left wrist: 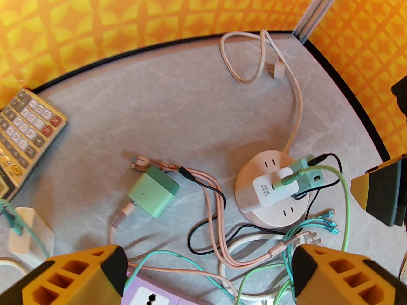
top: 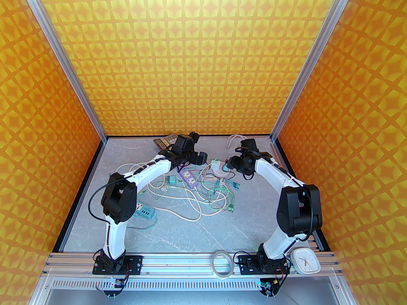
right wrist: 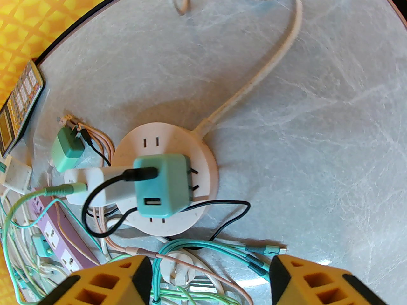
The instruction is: Pull the plug off the socket
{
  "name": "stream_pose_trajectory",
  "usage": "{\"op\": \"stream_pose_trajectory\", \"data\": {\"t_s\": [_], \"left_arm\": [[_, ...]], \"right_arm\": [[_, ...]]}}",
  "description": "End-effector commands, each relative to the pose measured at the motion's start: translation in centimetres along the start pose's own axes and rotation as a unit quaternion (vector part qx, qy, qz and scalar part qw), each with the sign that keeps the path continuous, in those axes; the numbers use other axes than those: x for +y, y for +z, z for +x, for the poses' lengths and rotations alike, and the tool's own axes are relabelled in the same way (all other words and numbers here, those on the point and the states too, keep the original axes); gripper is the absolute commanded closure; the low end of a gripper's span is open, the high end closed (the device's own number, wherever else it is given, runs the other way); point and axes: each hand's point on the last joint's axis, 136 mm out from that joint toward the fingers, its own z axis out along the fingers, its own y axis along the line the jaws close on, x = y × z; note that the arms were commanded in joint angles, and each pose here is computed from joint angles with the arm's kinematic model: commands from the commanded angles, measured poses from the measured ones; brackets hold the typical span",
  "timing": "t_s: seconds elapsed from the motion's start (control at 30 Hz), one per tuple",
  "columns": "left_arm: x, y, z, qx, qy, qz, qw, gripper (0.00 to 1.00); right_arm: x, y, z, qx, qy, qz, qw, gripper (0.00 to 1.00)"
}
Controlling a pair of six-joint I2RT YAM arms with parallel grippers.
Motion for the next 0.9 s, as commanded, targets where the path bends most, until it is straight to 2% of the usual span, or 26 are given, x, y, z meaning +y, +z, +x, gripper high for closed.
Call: {"op": "stream_pose_trajectory", "data": {"t_s": [0.0,0.27,0.43,0.53,0.7,0.87], "left_arm": [[-0.4,1.0,0.3,0.015,-0.004,0.015,1.000,0.12],[-0.2,1.7,1.3,0.024,-0.013,0.024,0.999,0.11],[-0.7,1.5,1.9,0.027,-0.005,0.041,0.999,0.12],[-0.9,1.7,2.6,0.033,-0.002,0.047,0.998,0.13],[-0.7,2.1,3.2,0.039,0.003,0.048,0.998,0.13],[-1.0,3.2,3.4,0.046,-0.023,0.059,0.997,0.11]], "right_arm": [[1.3,-1.8,-1.8,-0.047,-0.036,0.006,0.998,0.34],[3.5,-1.6,-2.5,-0.045,-0.065,0.006,0.997,0.32],[3.7,-0.1,-3.4,-0.026,-0.069,0.020,0.997,0.38],[3.7,1.2,-3.6,-0.012,-0.073,0.030,0.997,0.47],[2.9,3.2,-3.5,0.015,-0.075,0.060,0.995,0.52],[2.3,4.3,-3.1,0.026,-0.076,0.071,0.994,0.52]]}}
